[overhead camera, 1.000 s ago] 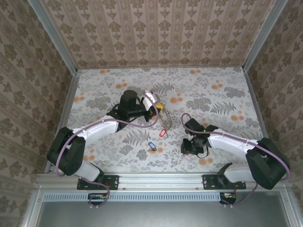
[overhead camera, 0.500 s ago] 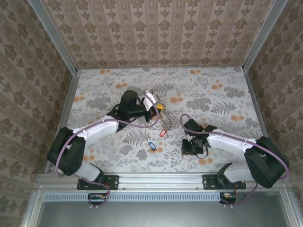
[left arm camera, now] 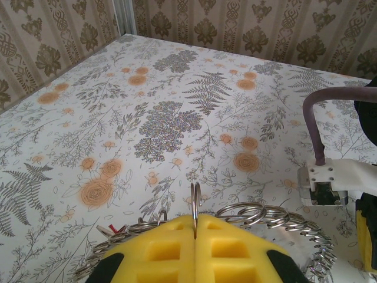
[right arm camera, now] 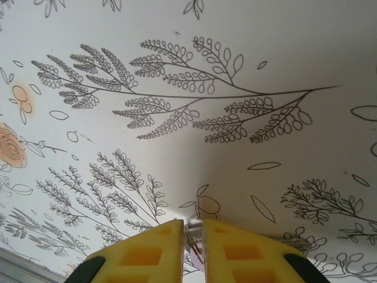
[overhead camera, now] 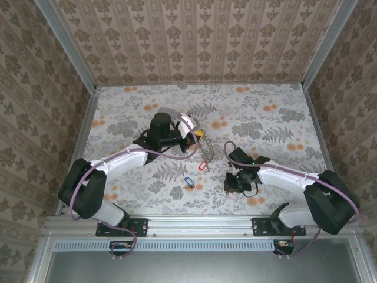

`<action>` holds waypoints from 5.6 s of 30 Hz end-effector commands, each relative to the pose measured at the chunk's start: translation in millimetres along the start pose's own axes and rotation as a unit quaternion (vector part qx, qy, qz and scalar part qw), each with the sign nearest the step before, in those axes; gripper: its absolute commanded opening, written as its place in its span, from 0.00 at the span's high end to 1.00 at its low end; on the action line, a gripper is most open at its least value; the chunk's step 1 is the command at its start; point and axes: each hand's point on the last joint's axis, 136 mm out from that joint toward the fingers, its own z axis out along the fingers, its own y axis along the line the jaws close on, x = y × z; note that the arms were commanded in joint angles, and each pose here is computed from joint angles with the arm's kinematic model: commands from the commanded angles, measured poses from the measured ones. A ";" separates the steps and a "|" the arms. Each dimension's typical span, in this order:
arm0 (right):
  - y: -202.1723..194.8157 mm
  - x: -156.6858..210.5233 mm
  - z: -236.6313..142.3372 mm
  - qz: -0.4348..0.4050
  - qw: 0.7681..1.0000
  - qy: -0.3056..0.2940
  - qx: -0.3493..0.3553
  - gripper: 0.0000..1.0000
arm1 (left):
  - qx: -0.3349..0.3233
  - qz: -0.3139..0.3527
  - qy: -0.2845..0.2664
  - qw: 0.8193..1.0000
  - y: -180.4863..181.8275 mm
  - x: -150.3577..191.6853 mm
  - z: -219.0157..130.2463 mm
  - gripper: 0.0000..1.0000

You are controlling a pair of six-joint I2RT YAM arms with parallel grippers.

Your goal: Put the keys on the keyring

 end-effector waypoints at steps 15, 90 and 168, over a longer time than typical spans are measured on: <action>-12.4 -11.7 -13.0 -0.013 0.998 -0.032 0.055 0.92 | 0.011 0.011 -0.022 1.000 -7.1 -19.4 -3.7 1.00; -31.5 -51.5 -12.7 0.000 0.996 -0.037 0.086 0.96 | 0.020 0.008 -0.017 1.000 -11.7 -15.9 0.5 1.00; 122.4 -73.9 -200.2 -0.563 0.652 -0.494 -0.117 1.00 | 0.170 0.049 -0.032 0.984 -85.2 -19.6 14.9 1.00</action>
